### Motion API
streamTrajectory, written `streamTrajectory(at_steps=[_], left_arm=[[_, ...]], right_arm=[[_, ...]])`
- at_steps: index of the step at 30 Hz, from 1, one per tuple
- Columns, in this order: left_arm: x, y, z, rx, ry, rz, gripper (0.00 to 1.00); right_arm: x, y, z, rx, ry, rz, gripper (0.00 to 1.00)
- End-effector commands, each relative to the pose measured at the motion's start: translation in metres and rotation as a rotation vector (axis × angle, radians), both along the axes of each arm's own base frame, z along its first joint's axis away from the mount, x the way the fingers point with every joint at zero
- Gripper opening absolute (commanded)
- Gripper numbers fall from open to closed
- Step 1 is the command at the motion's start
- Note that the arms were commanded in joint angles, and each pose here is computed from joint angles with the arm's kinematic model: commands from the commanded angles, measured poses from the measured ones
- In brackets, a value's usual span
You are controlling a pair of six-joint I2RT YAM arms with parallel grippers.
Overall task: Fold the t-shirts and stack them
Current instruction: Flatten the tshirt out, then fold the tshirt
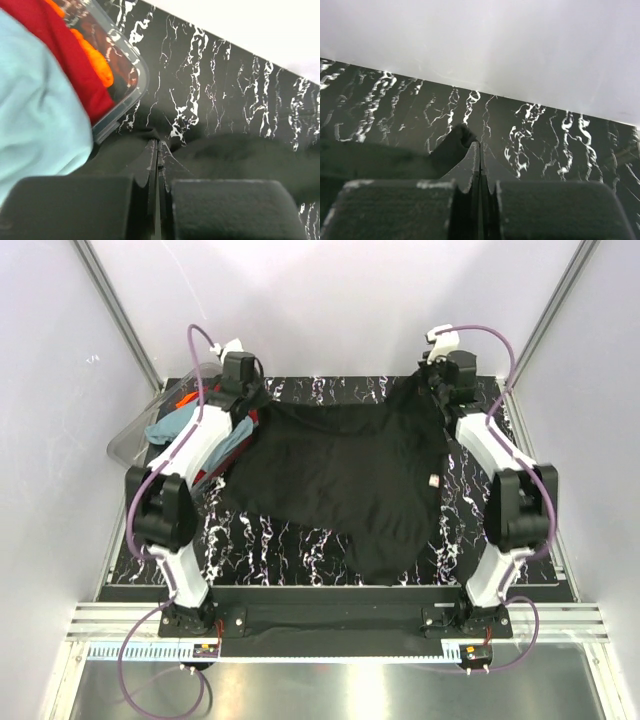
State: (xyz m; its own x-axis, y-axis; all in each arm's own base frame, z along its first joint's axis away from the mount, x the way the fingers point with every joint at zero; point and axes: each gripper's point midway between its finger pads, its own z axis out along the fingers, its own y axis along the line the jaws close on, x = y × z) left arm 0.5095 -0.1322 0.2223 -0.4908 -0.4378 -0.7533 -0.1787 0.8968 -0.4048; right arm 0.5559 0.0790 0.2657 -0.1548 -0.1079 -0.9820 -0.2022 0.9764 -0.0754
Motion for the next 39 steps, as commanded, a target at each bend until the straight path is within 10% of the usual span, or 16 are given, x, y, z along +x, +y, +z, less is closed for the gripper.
streamTrajectory(at_steps=[1, 9, 23, 39], left_arm=[[0.04, -0.002, 0.033, -0.041, -0.136, -0.002, 0.0], [0.071, 0.014, 0.004, -0.04, -0.101, -0.014, 0.0], [0.04, 0.029, -0.022, 0.014, -0.061, -0.064, 0.0], [-0.011, -0.008, -0.063, -0.042, 0.034, -0.164, 0.0]], right_arm=[[0.037, 0.005, 0.018, -0.005, -0.145, 0.046, 0.0], [0.067, 0.0, -0.013, 0.055, -0.072, -0.019, 0.0], [-0.047, -0.029, -0.055, 0.219, 0.117, -0.21, 0.0], [-0.11, 0.003, -0.22, 0.643, 0.727, -0.448, 0.0]])
